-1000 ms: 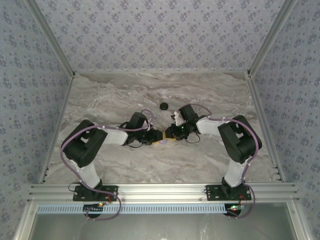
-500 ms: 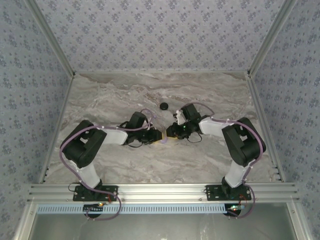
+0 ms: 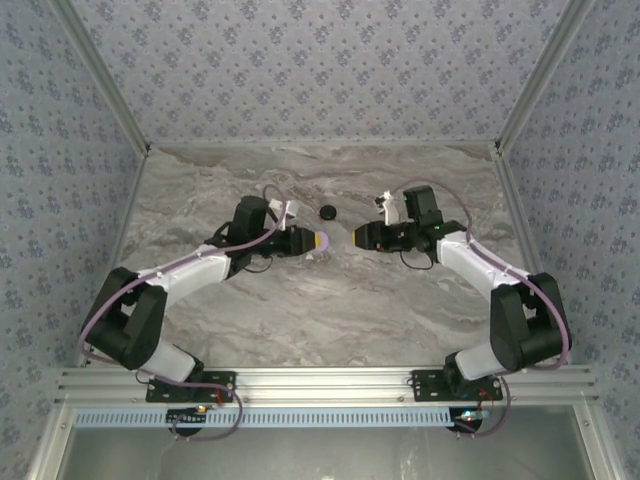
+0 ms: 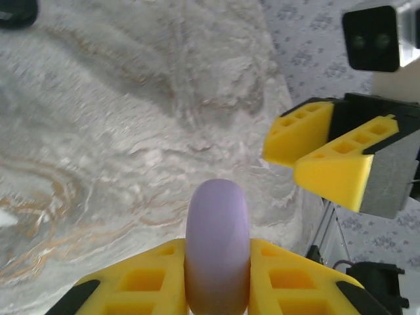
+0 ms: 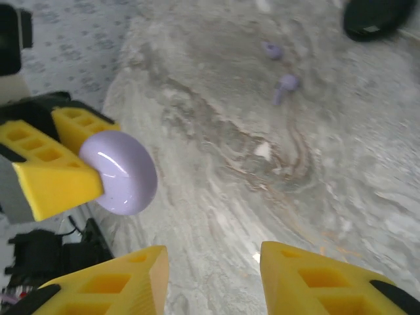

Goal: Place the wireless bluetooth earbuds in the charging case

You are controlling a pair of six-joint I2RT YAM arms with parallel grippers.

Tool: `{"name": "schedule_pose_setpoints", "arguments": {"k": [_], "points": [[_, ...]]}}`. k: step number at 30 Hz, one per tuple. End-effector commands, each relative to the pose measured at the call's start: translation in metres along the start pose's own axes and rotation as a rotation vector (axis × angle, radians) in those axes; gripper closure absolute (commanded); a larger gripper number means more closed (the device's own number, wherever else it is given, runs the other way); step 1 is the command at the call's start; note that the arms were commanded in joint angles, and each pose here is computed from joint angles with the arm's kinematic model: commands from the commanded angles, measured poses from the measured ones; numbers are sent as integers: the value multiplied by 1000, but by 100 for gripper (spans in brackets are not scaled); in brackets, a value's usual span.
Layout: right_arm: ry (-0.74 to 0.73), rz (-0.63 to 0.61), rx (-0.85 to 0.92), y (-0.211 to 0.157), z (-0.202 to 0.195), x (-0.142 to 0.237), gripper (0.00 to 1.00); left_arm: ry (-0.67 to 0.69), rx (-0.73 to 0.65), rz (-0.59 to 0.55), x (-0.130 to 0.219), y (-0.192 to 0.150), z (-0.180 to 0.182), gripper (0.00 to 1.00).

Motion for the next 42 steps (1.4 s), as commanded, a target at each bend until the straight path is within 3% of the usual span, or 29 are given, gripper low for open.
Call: {"name": "schedule_pose_setpoints", "arguments": {"k": [1,11,25,42], "points": [[145,-13,142,13,42,18,54,-123,-165,-7,15,16,-42,78],[280,-25,248,22,81,37,48,-254,-296,16,28,21,-78,78],[328,1,272,22,94,29,47,-304,-354,15,33,22,-96,77],[353,33,280,20,98,19,57,-318,-372,29,29,19,-104,77]]}}
Point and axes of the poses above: each hand's point on the last joint's axis, 136 mm out from that joint toward the fingers, its own x axis back along the fingers, its own z axis along the line the jaws close on, y = z × x, the point moved 3 cm from there along x, back along the fingers, and after that the axes turned 1 degree about -x, right-handed, at the moved point
